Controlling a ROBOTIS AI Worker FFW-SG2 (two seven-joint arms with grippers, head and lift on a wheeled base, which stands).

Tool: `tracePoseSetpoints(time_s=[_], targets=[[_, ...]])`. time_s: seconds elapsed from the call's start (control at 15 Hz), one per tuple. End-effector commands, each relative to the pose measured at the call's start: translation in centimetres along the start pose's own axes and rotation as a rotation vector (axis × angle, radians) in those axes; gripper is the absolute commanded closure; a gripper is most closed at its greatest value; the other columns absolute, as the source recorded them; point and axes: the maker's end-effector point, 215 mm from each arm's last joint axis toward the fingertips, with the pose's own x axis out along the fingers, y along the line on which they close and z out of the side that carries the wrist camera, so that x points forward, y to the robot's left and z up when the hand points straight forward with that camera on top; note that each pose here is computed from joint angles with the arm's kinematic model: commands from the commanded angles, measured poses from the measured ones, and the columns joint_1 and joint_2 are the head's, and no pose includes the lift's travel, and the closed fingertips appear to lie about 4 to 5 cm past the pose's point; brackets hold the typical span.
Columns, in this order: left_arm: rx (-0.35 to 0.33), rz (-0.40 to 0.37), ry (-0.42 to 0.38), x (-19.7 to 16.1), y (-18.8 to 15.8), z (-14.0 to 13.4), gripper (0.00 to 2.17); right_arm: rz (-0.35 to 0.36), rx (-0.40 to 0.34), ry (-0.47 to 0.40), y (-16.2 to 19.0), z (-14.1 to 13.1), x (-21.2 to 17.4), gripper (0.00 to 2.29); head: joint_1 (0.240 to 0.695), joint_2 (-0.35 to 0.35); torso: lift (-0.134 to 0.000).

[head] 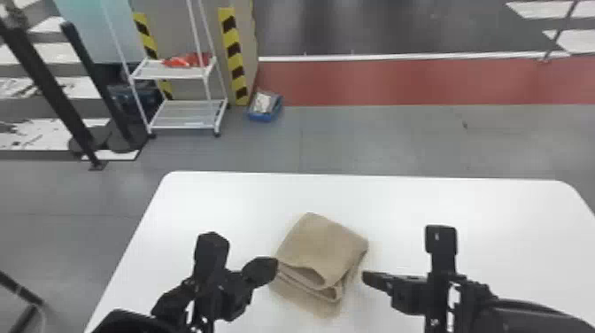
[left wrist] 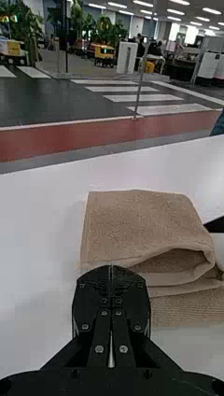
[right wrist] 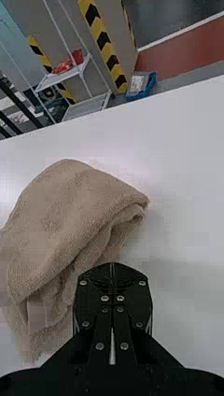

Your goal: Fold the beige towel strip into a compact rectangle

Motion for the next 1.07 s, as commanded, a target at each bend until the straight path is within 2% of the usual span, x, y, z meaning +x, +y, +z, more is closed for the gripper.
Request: tracePoseSetpoints(time_s=[0.0,0.27,0.4,0.53,0.8,1.0], targets=[[0.024,0.034,-0.069,0.3,1.3,1.3,1.63,-0.009,0.049,-0.023,-2.1,-1.1,-2.0,1.59,0.695,0.08,0.0],[0.027,0.054,-0.1,2.4,3.6,0.9,1.63,0.004,0.083,-0.133,-3.1,-0.9,-7.3,1.59,0.695,0.047,0.0],[0.014,0.041,-0.058,4.0,3.8,-0.8,1.64,-0.042,0.045,-0.237,-3.7,0.9,-10.1,1.59,0.695,0.031,0.0],[0.021,0.04,-0.053,4.8,4.0,-1.3,1.68,-0.074,-0.019,-0.333,-3.0,3.6,-12.4,1.59,0.695,0.009,0.0],[0.021,0.038,-0.026,4.7,4.3,-2.3,1.68,-0.07,-0.046,-0.368,-2.4,5.4,-13.1,1.59,0.695,-0.019,0.0],[-0.01,0.029,0.034,3.8,3.4,-5.1,1.68,-0.041,-0.03,-0.368,-1.7,5.8,-12.5,1.59,0.695,-0.013,0.0]])
